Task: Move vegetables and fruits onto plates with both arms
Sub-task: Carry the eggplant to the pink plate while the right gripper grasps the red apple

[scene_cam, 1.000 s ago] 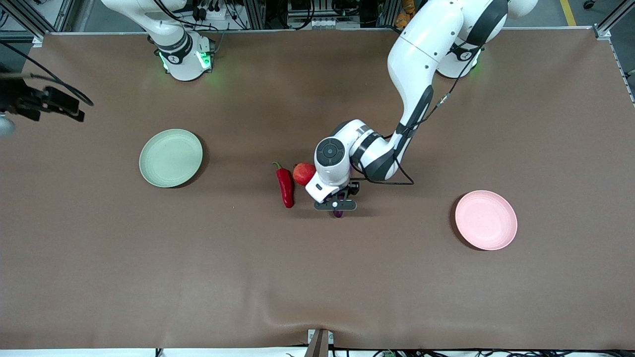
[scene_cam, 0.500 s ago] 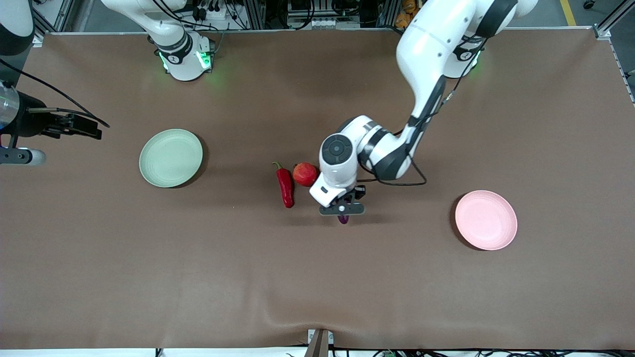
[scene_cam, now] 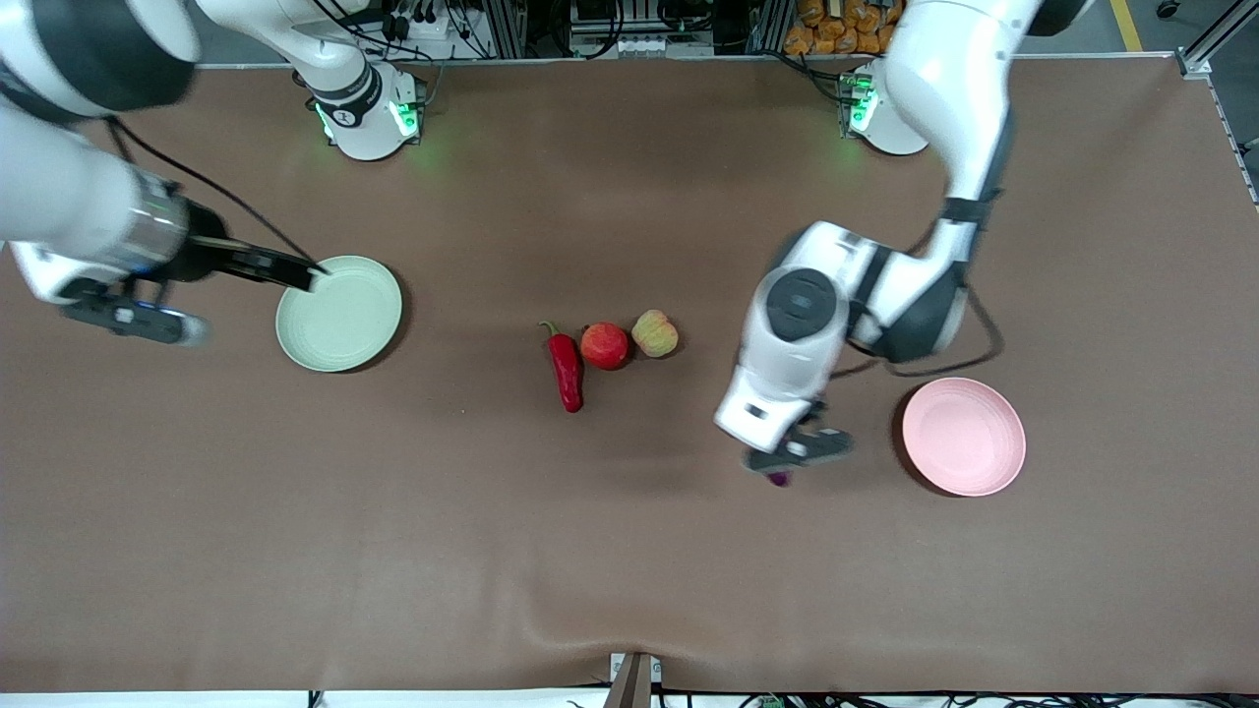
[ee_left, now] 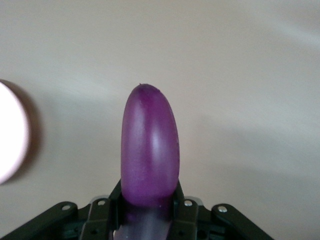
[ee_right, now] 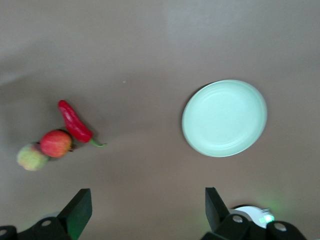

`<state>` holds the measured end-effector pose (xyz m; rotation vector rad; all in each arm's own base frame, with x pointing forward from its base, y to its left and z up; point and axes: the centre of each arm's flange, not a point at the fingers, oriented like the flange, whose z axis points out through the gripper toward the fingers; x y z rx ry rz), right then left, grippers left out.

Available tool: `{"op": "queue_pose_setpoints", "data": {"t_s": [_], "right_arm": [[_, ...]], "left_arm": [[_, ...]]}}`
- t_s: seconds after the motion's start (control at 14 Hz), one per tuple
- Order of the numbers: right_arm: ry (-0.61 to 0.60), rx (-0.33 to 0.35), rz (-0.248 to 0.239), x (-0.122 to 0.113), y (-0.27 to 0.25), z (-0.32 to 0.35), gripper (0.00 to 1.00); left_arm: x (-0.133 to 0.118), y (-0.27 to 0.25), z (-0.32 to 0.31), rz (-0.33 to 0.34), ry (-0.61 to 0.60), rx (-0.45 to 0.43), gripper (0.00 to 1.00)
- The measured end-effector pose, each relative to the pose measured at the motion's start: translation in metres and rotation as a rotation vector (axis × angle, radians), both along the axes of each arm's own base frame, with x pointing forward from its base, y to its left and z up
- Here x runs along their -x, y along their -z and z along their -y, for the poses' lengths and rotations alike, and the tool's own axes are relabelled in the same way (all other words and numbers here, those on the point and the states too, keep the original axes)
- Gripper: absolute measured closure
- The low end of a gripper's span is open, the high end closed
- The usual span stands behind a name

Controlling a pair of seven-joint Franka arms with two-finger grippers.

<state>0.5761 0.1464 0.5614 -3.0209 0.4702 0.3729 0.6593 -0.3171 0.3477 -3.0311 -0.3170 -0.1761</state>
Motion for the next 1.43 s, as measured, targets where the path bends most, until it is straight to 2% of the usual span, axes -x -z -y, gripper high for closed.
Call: {"op": "queue_pose_setpoints", "data": {"t_s": [0.29, 0.43, 0.64, 0.79, 1.07, 1.43], "right_arm": [[0.171, 0.053, -0.043, -0.002, 0.052, -0.090, 0.00], [0.276, 0.093, -0.050, 0.004, 0.092, -0.150, 0.00], [0.417, 0.136, -0.043, 0.012, 0.158, -0.221, 0.00], [0.493, 0.150, -0.042, 0.012, 0.191, -0.240, 0.00], [0.612, 0.131, -0.038, 0.010, 0.257, -0.271, 0.00], [0.630, 0.171, -0.044, 0.041, 0.328, -0.315, 0.00]], "left_arm": [[-0.036, 0.028, -0.135, -0.100, 0.010, -0.121, 0.62], [-0.043, 0.050, -0.194, -0.164, 0.047, -0.184, 0.62], [-0.047, 0.082, -0.251, -0.232, 0.079, -0.212, 0.62], [-0.049, 0.099, -0.266, -0.239, 0.071, -0.208, 0.62], [-0.053, 0.126, -0.256, -0.211, 0.092, -0.189, 0.62], [-0.053, 0.132, -0.263, -0.216, 0.082, -0.190, 0.62]]}}
